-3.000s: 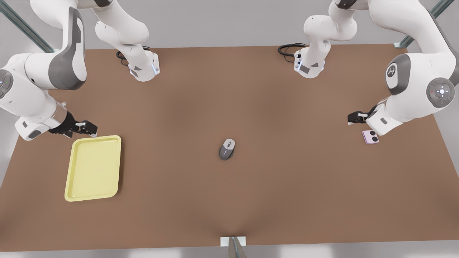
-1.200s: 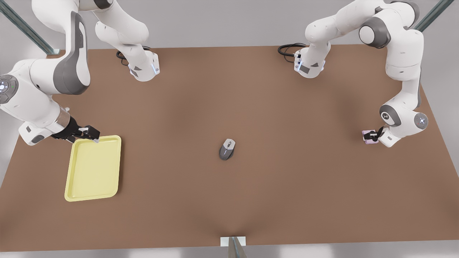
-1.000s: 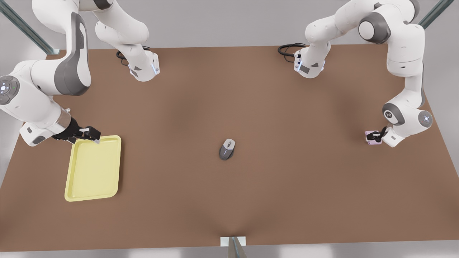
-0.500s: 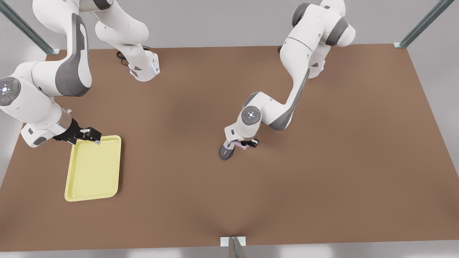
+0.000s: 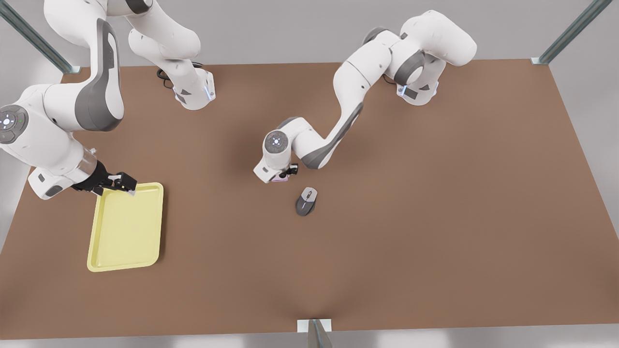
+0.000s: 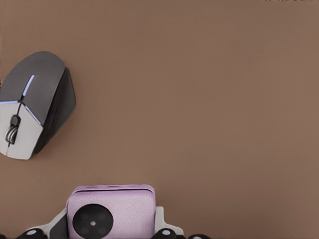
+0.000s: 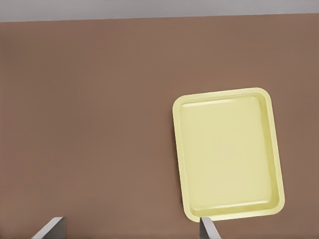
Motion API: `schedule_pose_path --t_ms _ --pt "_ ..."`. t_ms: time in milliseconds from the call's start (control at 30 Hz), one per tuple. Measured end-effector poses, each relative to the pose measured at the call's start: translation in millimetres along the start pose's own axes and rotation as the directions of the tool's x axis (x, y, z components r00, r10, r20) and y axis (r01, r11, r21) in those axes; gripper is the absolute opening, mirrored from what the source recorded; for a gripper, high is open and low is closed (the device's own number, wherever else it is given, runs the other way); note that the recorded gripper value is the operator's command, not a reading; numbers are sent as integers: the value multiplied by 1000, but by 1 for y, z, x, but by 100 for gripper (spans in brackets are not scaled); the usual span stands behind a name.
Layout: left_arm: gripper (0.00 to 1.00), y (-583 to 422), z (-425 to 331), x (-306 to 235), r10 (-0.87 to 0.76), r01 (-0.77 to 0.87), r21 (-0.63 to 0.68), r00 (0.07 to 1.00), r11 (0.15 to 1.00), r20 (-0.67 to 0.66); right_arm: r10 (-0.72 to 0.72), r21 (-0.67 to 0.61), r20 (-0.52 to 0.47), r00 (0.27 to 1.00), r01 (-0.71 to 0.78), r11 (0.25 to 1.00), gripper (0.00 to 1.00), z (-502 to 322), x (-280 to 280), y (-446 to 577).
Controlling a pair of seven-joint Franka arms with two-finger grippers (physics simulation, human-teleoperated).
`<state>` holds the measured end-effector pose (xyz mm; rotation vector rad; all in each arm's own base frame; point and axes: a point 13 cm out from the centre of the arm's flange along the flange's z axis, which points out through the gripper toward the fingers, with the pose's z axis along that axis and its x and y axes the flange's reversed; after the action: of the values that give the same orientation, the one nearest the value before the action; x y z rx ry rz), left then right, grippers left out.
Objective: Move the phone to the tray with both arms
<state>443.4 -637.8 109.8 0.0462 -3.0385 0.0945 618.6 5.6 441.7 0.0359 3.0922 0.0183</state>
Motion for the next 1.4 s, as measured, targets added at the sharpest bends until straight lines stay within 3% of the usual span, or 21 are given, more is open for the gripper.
schedule_pose_path --t_ms 100,133,167,233,267,333,467,533,600,733,900,1133,1233,1400 --pt "83 4 31 2 -90 90 -16 996 996 -7 2 0 -1 1000 -2 1000 100 0 0 -2" --pt "87 3 41 4 -111 111 -19 994 994 -8 3 0 -2 1000 -3 1000 100 1 0 -2" --pt "100 2 49 7 -126 126 -21 992 992 -9 2 0 -3 1000 -2 1000 100 3 -1 -2" --pt "100 -1 44 6 -158 158 -11 987 987 -3 0 -1 -4 1000 0 1000 100 4 -2 -1" --pt "100 -1 12 -3 -178 178 4 984 984 12 -1 -1 -4 1000 1 1000 100 5 -2 0" --pt "100 38 -130 -55 -257 254 63 965 965 45 -2 -1 -3 1000 2 1000 100 5 -2 0" --pt "100 263 -335 -157 -444 439 69 893 896 79 -2 -1 -4 1000 2 1000 100 6 -3 0" --pt "100 382 -379 -170 -494 494 14 867 869 67 -3 -1 -4 1000 3 1000 100 7 -3 0" --pt "100 488 -388 -129 -505 506 -73 863 860 25 -5 -2 -8 1000 5 1000 100 13 -6 1" --pt "100 536 -393 -97 -378 373 -131 926 919 -10 -15 -12 -45 999 15 1000 100 62 -20 8" --pt "100 467 -410 -90 -109 108 -18 992 994 -62 -214 -32 -59 975 212 977 100 127 -15 167" --pt "100 466 -390 -94 79 -78 10 990 997 -119 -413 -16 -79 907 413 910 100 205 83 380" --pt "100 465 -387 -94 142 -141 21 982 990 -125 -381 -34 -161 910 381 924 100 255 140 394" --pt "100 465 -383 -98 224 -222 31 967 975 -121 -247 -70 -203 948 237 969 100 314 165 407"
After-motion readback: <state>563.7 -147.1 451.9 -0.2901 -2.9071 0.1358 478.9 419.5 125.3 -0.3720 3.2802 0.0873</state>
